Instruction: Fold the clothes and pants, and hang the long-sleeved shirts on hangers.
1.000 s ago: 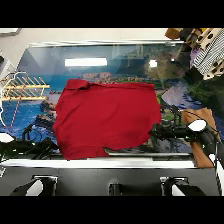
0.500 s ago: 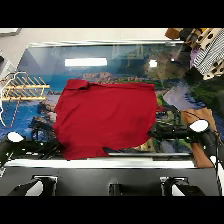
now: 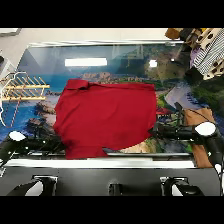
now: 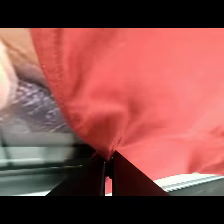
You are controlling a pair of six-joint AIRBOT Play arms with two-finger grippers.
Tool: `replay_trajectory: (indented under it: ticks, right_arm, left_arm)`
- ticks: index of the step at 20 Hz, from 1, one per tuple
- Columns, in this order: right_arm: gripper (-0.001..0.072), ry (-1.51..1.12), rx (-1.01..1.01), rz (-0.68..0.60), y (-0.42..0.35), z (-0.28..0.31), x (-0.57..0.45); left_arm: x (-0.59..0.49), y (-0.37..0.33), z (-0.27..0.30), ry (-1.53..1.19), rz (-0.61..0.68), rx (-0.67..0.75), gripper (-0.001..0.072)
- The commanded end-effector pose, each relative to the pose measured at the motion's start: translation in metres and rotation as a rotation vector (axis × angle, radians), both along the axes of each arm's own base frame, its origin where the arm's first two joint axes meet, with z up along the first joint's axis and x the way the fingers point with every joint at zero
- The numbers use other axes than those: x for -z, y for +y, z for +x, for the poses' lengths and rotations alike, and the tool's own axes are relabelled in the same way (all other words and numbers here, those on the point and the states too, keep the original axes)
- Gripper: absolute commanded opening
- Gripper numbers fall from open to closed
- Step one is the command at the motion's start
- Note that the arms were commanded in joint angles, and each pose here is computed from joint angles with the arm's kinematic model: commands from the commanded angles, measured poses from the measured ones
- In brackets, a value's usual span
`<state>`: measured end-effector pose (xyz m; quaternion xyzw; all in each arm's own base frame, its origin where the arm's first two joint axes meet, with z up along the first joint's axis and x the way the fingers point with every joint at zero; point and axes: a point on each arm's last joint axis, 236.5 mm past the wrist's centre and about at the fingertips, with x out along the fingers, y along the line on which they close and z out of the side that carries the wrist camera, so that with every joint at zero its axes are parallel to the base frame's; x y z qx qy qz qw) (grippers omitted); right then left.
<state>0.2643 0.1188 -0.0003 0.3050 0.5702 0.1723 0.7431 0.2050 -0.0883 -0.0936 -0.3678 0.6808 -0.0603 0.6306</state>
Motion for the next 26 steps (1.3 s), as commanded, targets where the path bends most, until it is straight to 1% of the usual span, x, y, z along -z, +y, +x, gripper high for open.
replay_trajectory:
  ticks: [1, 3, 5, 7, 9, 12, 14, 16, 19, 20, 23, 26]
  right_arm:
    - [0.0027, -0.124, -0.002, 0.028, 0.006, 0.011, -0.029]
    - [0.0027, -0.224, 0.007, 0.013, 0.003, 0.027, -0.059]
    - [0.0027, -0.358, 0.005, -0.004, 0.001, 0.046, -0.11]
    - [0.0027, -0.528, -0.009, -0.024, 0.0, 0.06, -0.181]
    - [0.0027, -0.716, -0.033, -0.056, 0.001, 0.056, -0.262]
    - [0.0026, -0.952, -0.058, -0.118, 0.005, 0.016, -0.368]
    - [0.0026, -1.094, -0.041, -0.142, 0.007, -0.022, -0.427]
    - [0.0027, -1.216, 0.023, -0.181, 0.0, -0.052, -0.472]
    - [0.0027, -1.275, 0.189, -0.215, -0.027, -0.063, -0.505]
    - [0.0026, -1.273, 0.215, -0.222, -0.032, -0.059, -0.506]
    - [0.0027, -1.153, 0.264, -0.229, -0.047, -0.021, -0.484]
    - [0.0027, -0.934, 0.262, -0.209, -0.054, 0.046, -0.432]
  left_arm:
    - [-0.022, -0.009, 0.023, -0.092, -0.053, -0.016, 0.0013]
    - [-0.051, -0.002, 0.05, -0.198, -0.029, -0.008, 0.0013]
    - [-0.107, 0.007, 0.088, -0.378, 0.013, 0.001, 0.0012]
    - [-0.186, 0.016, 0.122, -0.6, 0.069, 0.003, 0.0012]
    - [-0.288, 0.023, 0.138, -0.844, 0.137, -0.011, 0.0012]
    - [-0.429, 0.038, 0.114, -1.142, 0.291, -0.092, 0.0013]
    - [-0.498, 0.053, 0.081, -1.287, 0.396, -0.191, 0.0012]
    - [-0.55, 0.068, 0.044, -1.408, 0.485, -0.303, 0.0012]
    - [-0.576, 0.096, 0.008, -1.452, 0.599, -0.45, 0.0012]
    - [-0.574, 0.101, 0.008, -1.441, 0.617, -0.463, 0.0012]
    - [-0.552, 0.105, 0.03, -1.347, 0.611, -0.433, 0.0012]
    - [-0.499, 0.11, 0.078, -1.149, 0.595, -0.342, 0.0012]
